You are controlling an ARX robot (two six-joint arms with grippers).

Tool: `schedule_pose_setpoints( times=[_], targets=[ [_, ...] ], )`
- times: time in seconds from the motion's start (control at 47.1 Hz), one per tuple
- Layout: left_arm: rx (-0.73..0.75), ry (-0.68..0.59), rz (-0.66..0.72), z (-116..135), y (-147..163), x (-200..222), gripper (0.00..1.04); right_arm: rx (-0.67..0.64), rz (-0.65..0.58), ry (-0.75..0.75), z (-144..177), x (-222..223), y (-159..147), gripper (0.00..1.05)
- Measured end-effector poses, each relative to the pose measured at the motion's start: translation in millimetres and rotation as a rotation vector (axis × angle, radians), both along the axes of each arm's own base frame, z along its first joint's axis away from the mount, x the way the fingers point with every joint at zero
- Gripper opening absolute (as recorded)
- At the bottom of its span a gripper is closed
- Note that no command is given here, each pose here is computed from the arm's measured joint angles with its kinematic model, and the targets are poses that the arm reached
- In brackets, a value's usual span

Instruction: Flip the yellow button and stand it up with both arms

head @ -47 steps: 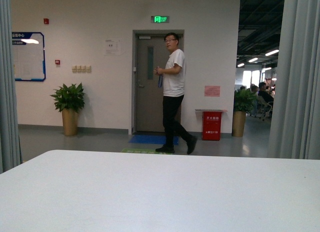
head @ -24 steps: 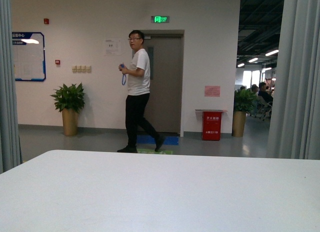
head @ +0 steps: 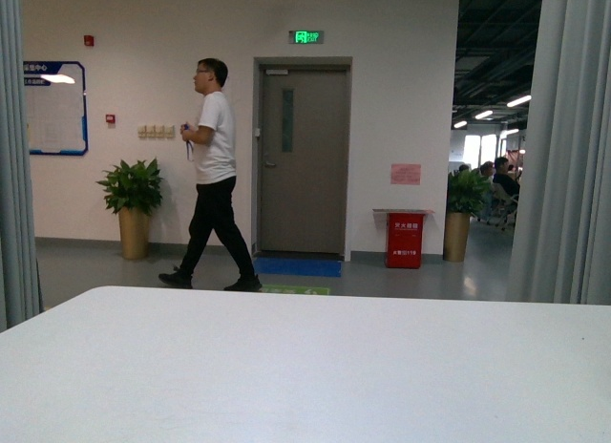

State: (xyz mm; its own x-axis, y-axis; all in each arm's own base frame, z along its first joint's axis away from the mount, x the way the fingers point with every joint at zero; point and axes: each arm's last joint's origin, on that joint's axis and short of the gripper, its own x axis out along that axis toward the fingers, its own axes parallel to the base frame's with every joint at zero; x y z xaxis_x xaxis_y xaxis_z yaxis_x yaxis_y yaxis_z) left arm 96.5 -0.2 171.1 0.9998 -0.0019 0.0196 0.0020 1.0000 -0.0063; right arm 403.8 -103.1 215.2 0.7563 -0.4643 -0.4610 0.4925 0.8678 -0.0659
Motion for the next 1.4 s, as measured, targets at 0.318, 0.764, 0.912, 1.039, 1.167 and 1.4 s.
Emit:
schedule_pose_setpoints(
  times=[0.318, 0.764, 0.912, 1.039, 1.167, 1.4],
  targets=[
    [0.0, 0.0, 0.0, 0.0, 0.0, 0.0, 0.98, -0.002, -0.009, -0.003, 0.0, 0.3, -1.1, 0.37],
    [0.0, 0.0, 0.0, 0.0, 0.0, 0.0, 0.98, -0.007, -0.02, -0.004, 0.0, 2.0, -3.8, 0.48],
    [0.0, 0.0, 0.0, 0.0, 0.0, 0.0, 0.98, -0.008, -0.03, 0.006, -2.0, 1.8, -5.3, 0.68],
    [0.0, 0.0, 0.0, 0.0, 0.0, 0.0, 0.98, -0.01, -0.038, 0.011, -3.0, 1.5, -6.7, 0.91],
    [0.0, 0.0, 0.0, 0.0, 0.0, 0.0, 0.98, -0.008, -0.043, 0.01, -3.0, 1.3, -7.1, 0.97],
    [0.0, 0.0, 0.0, 0.0, 0.0, 0.0, 0.98, 0.002, -0.036, 0.027, -1.3, -1.5, -6.1, 0.97]
  ],
)
